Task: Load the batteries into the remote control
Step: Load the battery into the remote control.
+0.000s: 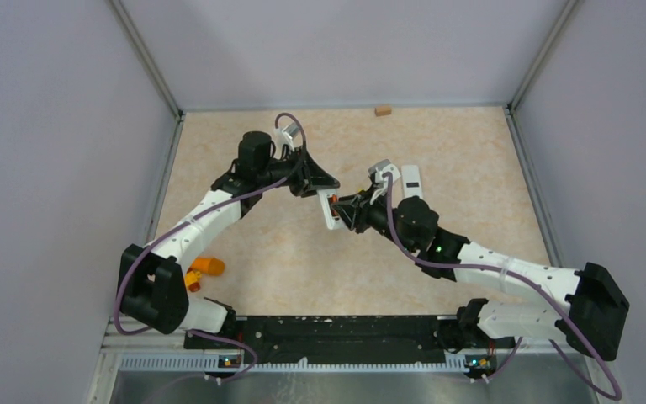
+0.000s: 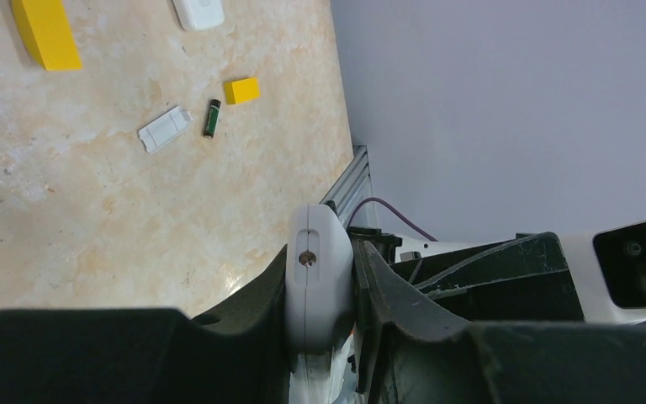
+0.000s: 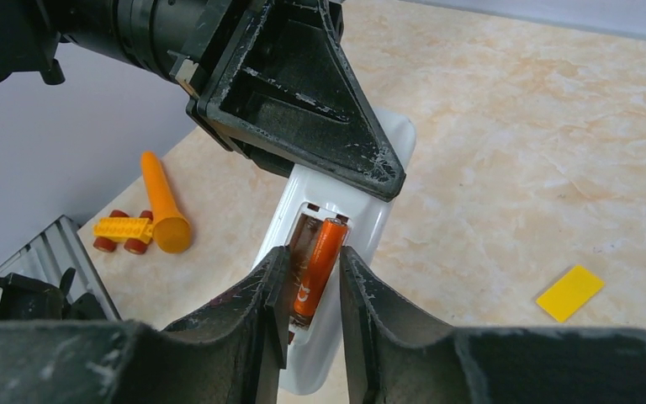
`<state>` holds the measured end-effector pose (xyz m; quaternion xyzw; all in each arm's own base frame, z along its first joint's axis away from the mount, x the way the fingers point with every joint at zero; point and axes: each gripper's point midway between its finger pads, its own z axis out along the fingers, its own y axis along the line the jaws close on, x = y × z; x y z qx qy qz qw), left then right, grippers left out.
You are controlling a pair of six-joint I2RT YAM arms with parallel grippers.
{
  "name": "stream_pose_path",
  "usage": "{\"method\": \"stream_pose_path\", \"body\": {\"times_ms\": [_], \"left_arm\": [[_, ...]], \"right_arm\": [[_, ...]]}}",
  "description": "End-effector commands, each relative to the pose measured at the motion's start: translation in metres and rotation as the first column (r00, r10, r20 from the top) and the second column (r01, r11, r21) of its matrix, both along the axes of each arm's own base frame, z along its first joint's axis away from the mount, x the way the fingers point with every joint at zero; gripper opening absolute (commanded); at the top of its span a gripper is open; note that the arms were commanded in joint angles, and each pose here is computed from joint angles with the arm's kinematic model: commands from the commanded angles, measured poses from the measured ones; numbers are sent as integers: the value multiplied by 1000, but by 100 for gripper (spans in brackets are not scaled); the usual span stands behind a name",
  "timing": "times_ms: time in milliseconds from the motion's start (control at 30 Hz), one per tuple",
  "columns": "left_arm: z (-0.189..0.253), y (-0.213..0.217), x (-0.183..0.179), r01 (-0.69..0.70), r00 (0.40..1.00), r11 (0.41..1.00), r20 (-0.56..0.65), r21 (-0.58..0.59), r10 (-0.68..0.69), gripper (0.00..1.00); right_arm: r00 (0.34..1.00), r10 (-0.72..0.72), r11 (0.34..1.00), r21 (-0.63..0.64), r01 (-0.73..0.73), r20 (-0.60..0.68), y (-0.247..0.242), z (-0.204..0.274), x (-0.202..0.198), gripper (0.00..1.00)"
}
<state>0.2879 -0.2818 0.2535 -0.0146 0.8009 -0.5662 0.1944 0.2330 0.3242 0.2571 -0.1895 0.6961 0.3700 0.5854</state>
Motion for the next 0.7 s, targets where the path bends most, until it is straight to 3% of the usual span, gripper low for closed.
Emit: {"method": "stream_pose_path", "body": {"times_ms": [0,233,333,467,667], "left_arm": [[19,0,3,16,996,1000,84,-23,-14,0],[9,7,9,-9,996,1000,92,16,8,0],[10,9,11,-12,992,1000,124,18,10,0],[16,12,17,-36,982,999,188,7,34,0],[27,17,26,-86,961,996,265,-1,83,0]], "right_arm": [[999,28,997,78,-29,21,1,30,-9,31],[998,6,987,162,3,-54,-1,51,-10,61],[980,-70,979,176,103,-187,-6,47,-1,70],[890,-152,936,227,269,-430,-17,33,6,84],[798,-4,837,435,333,-603,-25,38,10,87]]}}
